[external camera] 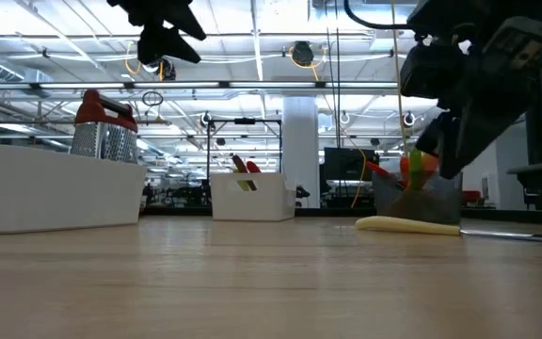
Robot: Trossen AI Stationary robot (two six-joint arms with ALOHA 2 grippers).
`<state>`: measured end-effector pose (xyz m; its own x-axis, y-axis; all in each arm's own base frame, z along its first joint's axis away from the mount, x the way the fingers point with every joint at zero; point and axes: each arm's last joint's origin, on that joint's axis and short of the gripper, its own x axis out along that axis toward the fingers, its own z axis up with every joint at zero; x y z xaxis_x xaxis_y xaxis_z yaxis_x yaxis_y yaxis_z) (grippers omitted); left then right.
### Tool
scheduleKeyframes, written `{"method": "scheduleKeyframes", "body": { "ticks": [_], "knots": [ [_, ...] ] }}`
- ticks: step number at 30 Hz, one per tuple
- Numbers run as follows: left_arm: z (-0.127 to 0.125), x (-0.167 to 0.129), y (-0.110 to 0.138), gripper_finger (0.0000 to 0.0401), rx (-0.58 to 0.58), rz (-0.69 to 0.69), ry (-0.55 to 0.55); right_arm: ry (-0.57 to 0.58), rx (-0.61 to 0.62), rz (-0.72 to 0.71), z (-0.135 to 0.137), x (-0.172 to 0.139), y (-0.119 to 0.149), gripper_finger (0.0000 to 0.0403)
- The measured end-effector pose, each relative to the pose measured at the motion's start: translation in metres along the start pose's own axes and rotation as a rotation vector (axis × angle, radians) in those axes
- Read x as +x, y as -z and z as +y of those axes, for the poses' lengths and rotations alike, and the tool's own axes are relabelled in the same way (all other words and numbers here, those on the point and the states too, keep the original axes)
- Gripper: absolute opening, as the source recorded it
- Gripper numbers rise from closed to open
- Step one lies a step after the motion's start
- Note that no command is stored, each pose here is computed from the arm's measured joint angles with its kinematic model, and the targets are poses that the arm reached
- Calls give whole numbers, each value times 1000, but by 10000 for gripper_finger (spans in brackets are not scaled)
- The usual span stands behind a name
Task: Pick & Place Kitchen Items
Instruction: Put the yellow knife into the bottom white bin
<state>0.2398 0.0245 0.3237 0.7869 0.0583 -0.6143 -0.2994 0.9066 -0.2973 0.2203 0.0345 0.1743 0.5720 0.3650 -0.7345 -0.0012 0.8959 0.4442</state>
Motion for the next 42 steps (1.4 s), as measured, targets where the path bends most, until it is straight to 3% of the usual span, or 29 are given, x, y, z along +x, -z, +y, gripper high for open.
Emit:
{"method": "scheduleKeyframes", "body": {
  "ticks": [3, 10, 14, 19, 25, 30, 37, 42],
  "knots": [
    [1, 0, 3, 209, -7, 33, -13, 23, -10, 41, 2, -2, -4, 133],
    [2, 0, 7, 209, -5, 73, -27, 3, 19, -15, 5, -6, -9, 128],
    [3, 0, 8, 209, -5, 82, -31, -16, 133, -48, 7, -6, -12, 129],
    [3, 0, 8, 209, -3, 82, -31, 31, 184, -35, 4, -6, -10, 130],
    [3, 0, 8, 209, 26, 76, -52, 155, 192, -17, -1, -4, -5, 130],
    [5, 0, 7, 209, 45, 71, -75, 172, 199, 23, -3, 3, -5, 130],
    [8, 0, 7, 209, 53, 67, -92, 282, 110, 153, -6, 15, -17, 130],
    [8, 0, 7, 209, 67, 69, -89, 263, 108, 177, -8, 23, -25, 130]
  ]
}}
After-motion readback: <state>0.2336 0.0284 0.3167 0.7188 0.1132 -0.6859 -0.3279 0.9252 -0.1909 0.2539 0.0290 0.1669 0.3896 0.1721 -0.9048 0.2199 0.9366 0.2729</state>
